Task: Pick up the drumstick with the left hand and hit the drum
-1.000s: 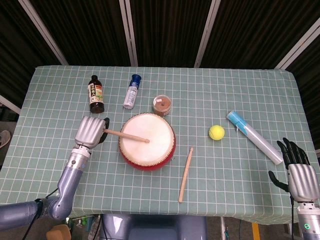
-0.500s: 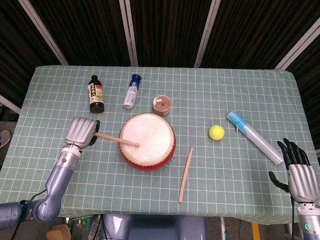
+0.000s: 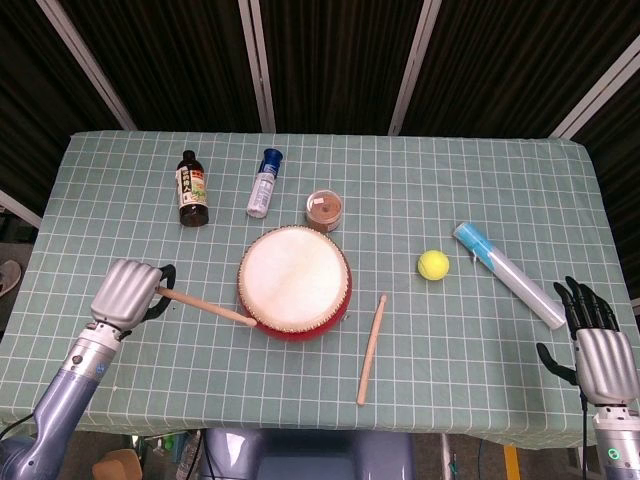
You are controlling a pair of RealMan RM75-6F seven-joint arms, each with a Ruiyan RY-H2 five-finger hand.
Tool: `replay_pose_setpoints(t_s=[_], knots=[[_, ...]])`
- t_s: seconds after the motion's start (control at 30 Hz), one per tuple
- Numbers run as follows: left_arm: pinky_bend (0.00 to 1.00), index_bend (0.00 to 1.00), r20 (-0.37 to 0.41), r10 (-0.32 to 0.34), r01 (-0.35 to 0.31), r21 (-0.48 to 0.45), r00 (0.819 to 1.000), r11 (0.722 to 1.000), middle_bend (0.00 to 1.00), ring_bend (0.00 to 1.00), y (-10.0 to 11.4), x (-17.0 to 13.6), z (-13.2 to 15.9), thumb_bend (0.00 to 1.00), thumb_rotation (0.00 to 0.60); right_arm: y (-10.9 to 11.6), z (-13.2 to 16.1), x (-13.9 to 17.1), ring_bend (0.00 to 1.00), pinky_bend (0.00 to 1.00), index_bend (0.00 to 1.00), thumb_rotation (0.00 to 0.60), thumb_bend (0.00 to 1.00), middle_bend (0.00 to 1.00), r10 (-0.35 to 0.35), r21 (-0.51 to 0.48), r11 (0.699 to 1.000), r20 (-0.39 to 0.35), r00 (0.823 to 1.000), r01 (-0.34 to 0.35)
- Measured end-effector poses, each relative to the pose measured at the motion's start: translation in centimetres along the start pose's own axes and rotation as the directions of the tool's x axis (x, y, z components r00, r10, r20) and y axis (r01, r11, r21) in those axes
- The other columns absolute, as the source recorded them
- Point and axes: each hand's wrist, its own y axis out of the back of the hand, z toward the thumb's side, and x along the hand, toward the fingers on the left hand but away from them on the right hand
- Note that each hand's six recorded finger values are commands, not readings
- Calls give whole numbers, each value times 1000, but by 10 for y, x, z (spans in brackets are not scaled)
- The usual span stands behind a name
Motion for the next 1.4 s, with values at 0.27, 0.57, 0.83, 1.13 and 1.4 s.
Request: replay_pose_setpoints(t_s=[0.27,0.57,0.83,1.13,1.4], knots=[[767,548,-57,-86,90,55,995,994,823,756,-39,-7,-25,433,600,1,0,-1,0,110,0,600,331,0,0,-4,1000,0,1000,0],[523,356,-138,-210,221,71,968,973,519,480,-85,-5,-43,267,600,0,0,-2,0,109,0,600,331,0,5,-5,1000,2,1000,-5],[341,155,-153,-204,216,61,967,974,220,223,-85,-7,-48,154,600,-1,-1,-1,0,110,0,600,331,0,12,-2,1000,5,1000,-12],[145,47,-145,-112,111,-19,983,994,67,48,-59,-19,-53,87,600,-1,-1,-1,0,111,0,600,331,0,15,2,1000,5,1000,-15],[0,0,-149,99,-110,-66,984,992,0,0,-24,-53,-65,0,600,0,-2,0,0,109,0,600,332,0,7,23,1000,-5,1000,-7]])
